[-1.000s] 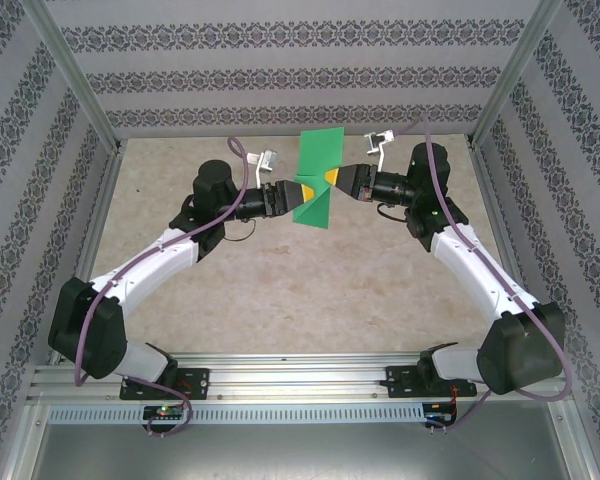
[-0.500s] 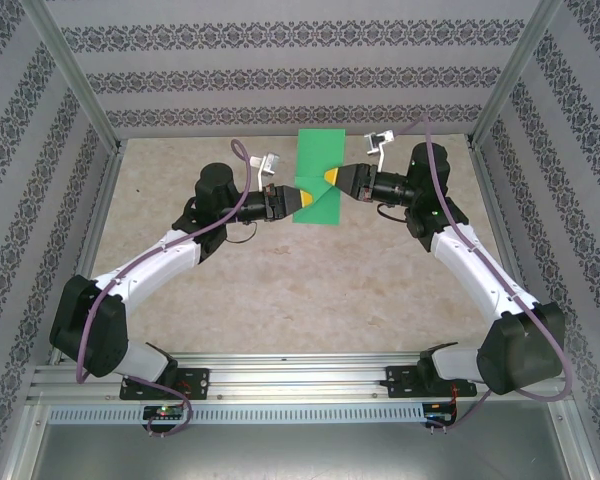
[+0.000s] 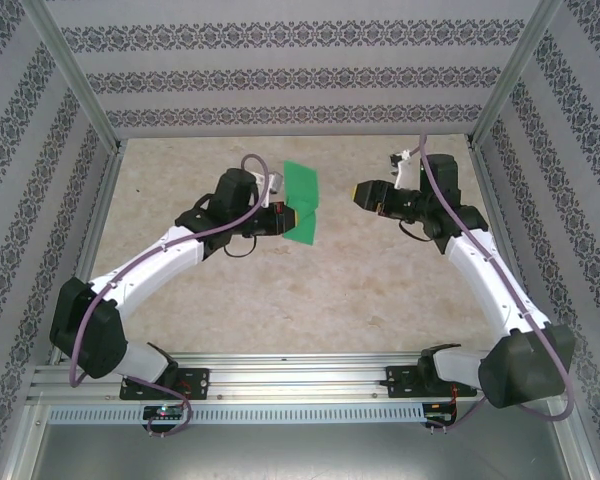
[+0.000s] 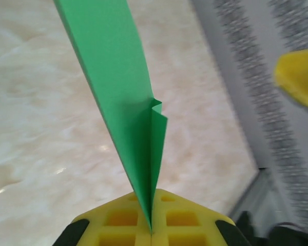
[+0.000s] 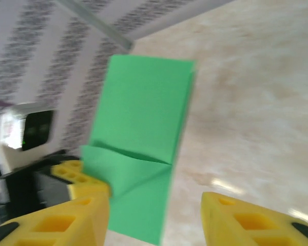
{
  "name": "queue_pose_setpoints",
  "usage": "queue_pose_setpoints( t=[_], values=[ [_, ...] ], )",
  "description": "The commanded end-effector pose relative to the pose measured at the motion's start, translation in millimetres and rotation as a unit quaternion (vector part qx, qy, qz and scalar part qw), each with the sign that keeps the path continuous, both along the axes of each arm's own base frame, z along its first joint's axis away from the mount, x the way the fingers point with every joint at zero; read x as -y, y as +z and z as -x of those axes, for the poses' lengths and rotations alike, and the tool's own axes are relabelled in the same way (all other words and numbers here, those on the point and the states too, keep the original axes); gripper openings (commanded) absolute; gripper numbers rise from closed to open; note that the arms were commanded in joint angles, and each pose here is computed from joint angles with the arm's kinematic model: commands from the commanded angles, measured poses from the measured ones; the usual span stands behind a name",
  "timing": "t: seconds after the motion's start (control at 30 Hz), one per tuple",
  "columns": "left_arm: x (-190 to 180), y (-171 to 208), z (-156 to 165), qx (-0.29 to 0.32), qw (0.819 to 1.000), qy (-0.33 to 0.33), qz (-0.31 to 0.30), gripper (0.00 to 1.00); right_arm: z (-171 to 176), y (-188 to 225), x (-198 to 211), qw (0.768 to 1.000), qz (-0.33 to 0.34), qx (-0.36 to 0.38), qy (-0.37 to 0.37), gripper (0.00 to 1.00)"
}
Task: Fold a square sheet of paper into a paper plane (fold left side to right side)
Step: Turn over the paper at the center of the table.
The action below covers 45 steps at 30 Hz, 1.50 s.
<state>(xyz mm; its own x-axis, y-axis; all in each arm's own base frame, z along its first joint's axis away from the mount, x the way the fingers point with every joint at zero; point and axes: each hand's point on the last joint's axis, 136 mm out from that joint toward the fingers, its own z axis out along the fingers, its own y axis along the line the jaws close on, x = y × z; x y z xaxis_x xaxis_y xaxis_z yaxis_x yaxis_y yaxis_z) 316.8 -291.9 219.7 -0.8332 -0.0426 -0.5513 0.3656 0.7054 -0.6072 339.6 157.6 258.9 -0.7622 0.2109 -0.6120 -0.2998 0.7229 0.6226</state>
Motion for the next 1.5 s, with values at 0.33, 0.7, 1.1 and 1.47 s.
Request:
queue_pose_setpoints(
  t=[0.33,0.7,1.1,1.47],
  values=[
    [-78.4,-75.4,12.2,-0.018,0.846,0.106,-0.521,0.00,11.9,-60.9,98.0,0.970,0.135,-0.071,-0.187,0.65],
    [-16.6,-136.2,11.9,-0.080,0.790,0.019,-0.608,0.16,20.4,-64.6,102.5,0.970,0.130,-0.070,-0.191,0.81],
    [67.9,-137.5,14.1,-0.119,0.895,-0.075,-0.423,0.51,29.9,-75.1,113.3,0.963,0.133,-0.088,-0.215,0.98],
    [14.6,-87.9,-23.4,-0.130,0.976,0.009,-0.174,0.63,15.0,-101.7,41.7,0.985,0.000,-0.134,-0.111,0.84]
  ],
)
